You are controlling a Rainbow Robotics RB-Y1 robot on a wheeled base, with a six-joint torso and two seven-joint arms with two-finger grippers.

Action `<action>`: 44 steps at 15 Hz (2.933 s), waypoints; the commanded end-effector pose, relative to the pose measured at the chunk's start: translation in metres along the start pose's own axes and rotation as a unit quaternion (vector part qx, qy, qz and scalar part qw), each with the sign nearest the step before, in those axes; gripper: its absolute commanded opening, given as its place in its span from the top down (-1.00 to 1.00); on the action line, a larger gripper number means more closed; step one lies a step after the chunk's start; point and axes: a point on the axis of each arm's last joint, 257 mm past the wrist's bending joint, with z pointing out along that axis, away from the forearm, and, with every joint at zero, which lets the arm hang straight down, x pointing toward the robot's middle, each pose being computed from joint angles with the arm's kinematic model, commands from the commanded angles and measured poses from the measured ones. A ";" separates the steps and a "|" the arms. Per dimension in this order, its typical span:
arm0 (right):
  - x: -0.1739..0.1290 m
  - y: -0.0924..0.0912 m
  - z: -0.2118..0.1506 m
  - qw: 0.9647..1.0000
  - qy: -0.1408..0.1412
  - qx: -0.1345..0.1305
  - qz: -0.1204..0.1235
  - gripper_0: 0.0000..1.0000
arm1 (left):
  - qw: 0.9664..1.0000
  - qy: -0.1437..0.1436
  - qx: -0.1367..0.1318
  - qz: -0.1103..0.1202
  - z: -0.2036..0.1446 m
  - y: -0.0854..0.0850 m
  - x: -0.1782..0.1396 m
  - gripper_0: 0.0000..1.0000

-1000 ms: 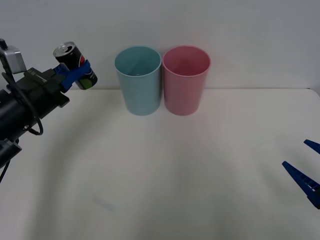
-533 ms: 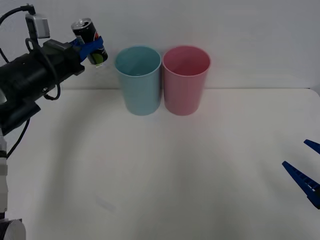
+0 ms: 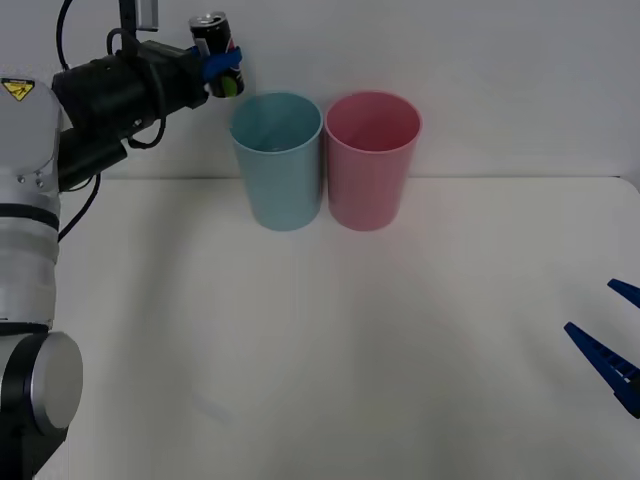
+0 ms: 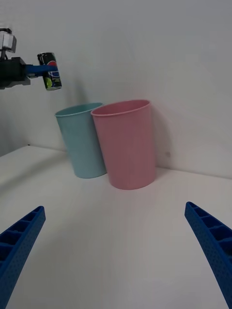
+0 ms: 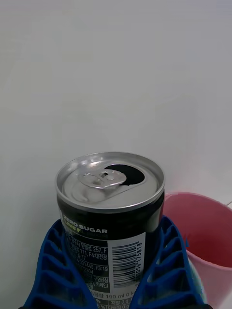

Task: Grasp the object on the table and drop it into the matching bin: aluminum can to the light blue bin, PET bottle to the pink bin.

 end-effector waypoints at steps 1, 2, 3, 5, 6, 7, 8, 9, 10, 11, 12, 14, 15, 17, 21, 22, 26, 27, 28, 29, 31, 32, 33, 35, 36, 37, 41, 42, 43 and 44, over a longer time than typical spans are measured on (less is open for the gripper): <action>0.000 0.000 0.000 1.000 0.000 0.000 0.000 -1.00 | 1.000 0.017 -0.004 0.026 0.026 0.005 0.007 0.95; 0.000 0.000 0.000 1.000 0.000 0.000 0.000 -1.00 | 0.999 0.022 -0.004 0.033 0.033 0.005 0.008 0.95; 0.000 0.000 0.000 1.000 0.000 0.000 0.000 -1.00 | 0.999 0.026 -0.004 0.036 0.039 0.004 0.010 0.94; 0.000 0.000 0.000 1.000 0.000 0.000 0.000 -1.00 | 0.999 0.029 -0.002 0.037 0.042 0.001 0.011 0.93; 0.000 0.000 0.000 1.000 0.000 0.000 0.000 -1.00 | 0.999 0.030 0.000 0.038 0.043 -0.001 0.012 0.93; 0.000 0.000 0.000 1.000 0.000 0.000 0.000 -1.00 | 0.999 0.030 0.002 0.040 0.044 -0.003 0.012 0.94; 0.000 0.000 0.000 1.000 0.000 0.000 0.000 -1.00 | 0.999 0.031 0.004 0.040 0.045 -0.005 0.013 0.92; 0.000 0.000 0.000 1.000 0.000 0.000 0.000 -1.00 | 0.999 0.032 0.005 0.038 0.045 -0.006 0.014 0.88; 0.000 0.000 0.000 1.000 0.000 0.000 0.000 -1.00 | 0.999 0.032 0.006 0.038 0.046 -0.007 0.014 0.83; 0.000 0.000 0.000 1.000 0.000 0.000 0.000 -1.00 | 0.999 0.031 0.006 0.040 0.046 -0.007 0.013 0.69; 0.000 0.000 0.000 1.000 0.000 0.000 0.000 -1.00 | 0.999 0.031 0.007 0.040 0.046 -0.007 0.013 0.42; 0.000 0.000 0.000 1.000 0.000 0.000 0.000 -1.00 | 0.998 0.033 0.011 0.045 0.047 -0.011 0.015 -1.00; 0.000 0.000 0.000 1.000 0.000 0.000 0.000 -1.00 | 0.998 0.032 0.011 0.043 0.047 -0.011 0.014 -1.00; 0.000 0.000 0.000 1.000 0.000 0.000 0.000 -1.00 | 0.999 0.030 0.012 0.042 0.047 -0.012 0.013 -1.00; 0.000 0.000 0.000 1.000 0.000 0.000 0.000 -1.00 | 0.999 0.026 0.010 0.035 0.046 -0.010 0.013 -1.00; 0.000 0.000 0.000 1.000 0.000 0.000 0.000 -1.00 | 0.999 0.025 0.010 0.031 0.044 -0.009 0.014 -1.00; 0.000 0.000 0.000 1.000 0.000 0.000 0.000 -1.00 | 1.000 0.013 0.014 0.019 0.037 -0.007 0.015 -1.00; 0.000 0.000 0.000 1.000 0.000 0.000 0.000 -1.00 | 1.000 0.006 0.016 0.018 0.031 -0.007 0.014 -1.00; 0.000 0.000 0.000 1.000 0.000 0.000 0.000 -1.00 | 1.000 0.000 0.018 0.016 0.025 -0.007 0.014 -1.00; 0.000 0.000 0.000 1.000 0.000 0.000 0.000 -1.00 | 1.000 -0.010 0.017 0.016 0.016 -0.007 0.013 -1.00; 0.000 0.000 0.000 1.000 0.000 0.000 0.000 -1.00 | 0.999 -0.026 0.013 0.016 -0.001 -0.005 0.011 -1.00; 0.000 0.000 0.000 1.000 0.000 0.000 0.000 -1.00 | 0.999 -0.029 0.016 0.015 -0.010 -0.005 0.014 -1.00; 0.000 0.000 0.000 1.000 0.000 0.000 0.000 -1.00 | 0.999 -0.029 0.019 0.014 -0.020 -0.003 0.017 -1.00; 0.000 0.000 0.000 1.000 0.000 0.000 0.000 -1.00 | 0.999 -0.034 0.022 0.018 -0.047 0.000 0.021 -1.00; 0.000 0.000 0.000 1.000 0.000 0.000 0.000 -1.00 | 0.999 -0.037 0.021 0.020 -0.057 0.001 0.023 -1.00; 0.000 0.000 0.000 1.000 0.000 0.000 0.000 -1.00 | 0.999 -0.039 0.021 0.021 -0.072 0.001 0.027 -1.00; 0.000 0.000 0.000 1.000 0.000 0.000 0.000 -1.00 | 0.998 -0.039 0.027 0.031 -0.126 -0.001 0.044 -1.00; 0.000 0.000 0.000 1.000 0.000 0.000 0.000 -1.00 | 0.998 -0.039 0.027 0.034 -0.140 -0.001 0.047 -1.00; 0.000 0.000 0.000 1.000 0.000 0.000 0.000 -1.00 | 0.998 -0.039 0.026 0.037 -0.154 0.001 0.049 -1.00; 0.000 0.000 0.000 1.000 0.000 0.000 0.000 -1.00 | 0.998 -0.035 0.029 0.041 -0.169 0.001 0.054 -1.00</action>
